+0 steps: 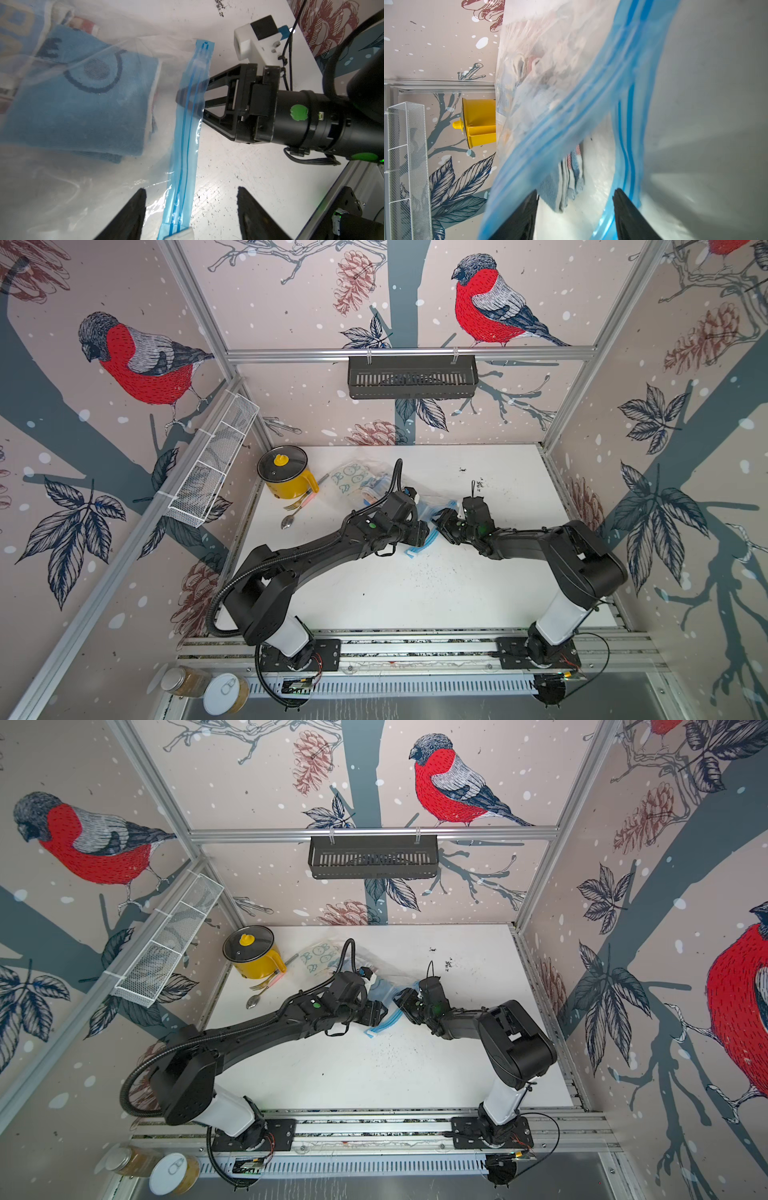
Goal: Place the folded towel into the vacuum bag
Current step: Place the towel in the vacuum bag, then adjust the vacuum bag at the center of the board.
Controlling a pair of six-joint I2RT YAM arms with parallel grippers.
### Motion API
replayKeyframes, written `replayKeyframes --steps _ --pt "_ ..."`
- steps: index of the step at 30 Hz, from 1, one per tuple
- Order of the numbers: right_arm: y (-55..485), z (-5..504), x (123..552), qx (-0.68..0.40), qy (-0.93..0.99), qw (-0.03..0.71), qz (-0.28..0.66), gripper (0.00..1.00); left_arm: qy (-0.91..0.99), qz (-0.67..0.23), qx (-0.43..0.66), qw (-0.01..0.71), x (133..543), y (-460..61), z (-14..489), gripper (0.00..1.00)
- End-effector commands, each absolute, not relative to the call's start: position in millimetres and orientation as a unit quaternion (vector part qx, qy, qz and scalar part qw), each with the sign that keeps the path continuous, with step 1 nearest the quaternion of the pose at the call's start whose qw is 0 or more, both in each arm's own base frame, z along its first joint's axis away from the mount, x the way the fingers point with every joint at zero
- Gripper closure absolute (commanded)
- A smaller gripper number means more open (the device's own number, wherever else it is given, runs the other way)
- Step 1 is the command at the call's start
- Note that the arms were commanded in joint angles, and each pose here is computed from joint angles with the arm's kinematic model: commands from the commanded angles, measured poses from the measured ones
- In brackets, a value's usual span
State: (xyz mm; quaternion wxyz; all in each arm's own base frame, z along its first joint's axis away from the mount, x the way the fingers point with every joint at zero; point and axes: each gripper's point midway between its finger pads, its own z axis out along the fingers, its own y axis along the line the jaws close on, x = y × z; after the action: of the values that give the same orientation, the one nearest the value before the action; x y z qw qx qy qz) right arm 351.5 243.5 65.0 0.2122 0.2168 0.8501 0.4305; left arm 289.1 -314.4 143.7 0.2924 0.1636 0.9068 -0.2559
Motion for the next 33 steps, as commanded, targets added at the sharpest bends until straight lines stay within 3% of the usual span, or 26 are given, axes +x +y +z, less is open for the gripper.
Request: replayKeyframes --steps 1,7,11,14,33 --pt "218.5 65.0 345.8 0.222 0.863 0.235 0.389 0.41 0.914 -0.225 0.148 0.302 286.4 -295.0 146.0 0.26" --pt "171.1 85.6 350.0 0.222 0.868 0.275 0.347 0.3 0.934 -0.192 0.101 0.283 270.3 -250.5 127.2 0.15" --pt "164.7 97.3 365.1 0.185 0.869 0.284 0.362 0.17 0.939 -0.232 0.034 0.253 267.2 -226.0 110.5 0.11" --pt "173.2 94.1 377.1 0.154 0.873 0.27 0.376 0.17 0.933 -0.261 -0.006 0.247 269.3 -214.2 104.3 0.1" --pt "191.0 45.6 413.5 0.133 0.867 0.254 0.407 0.41 0.882 -0.378 -0.127 0.25 304.0 -195.7 87.7 0.15"
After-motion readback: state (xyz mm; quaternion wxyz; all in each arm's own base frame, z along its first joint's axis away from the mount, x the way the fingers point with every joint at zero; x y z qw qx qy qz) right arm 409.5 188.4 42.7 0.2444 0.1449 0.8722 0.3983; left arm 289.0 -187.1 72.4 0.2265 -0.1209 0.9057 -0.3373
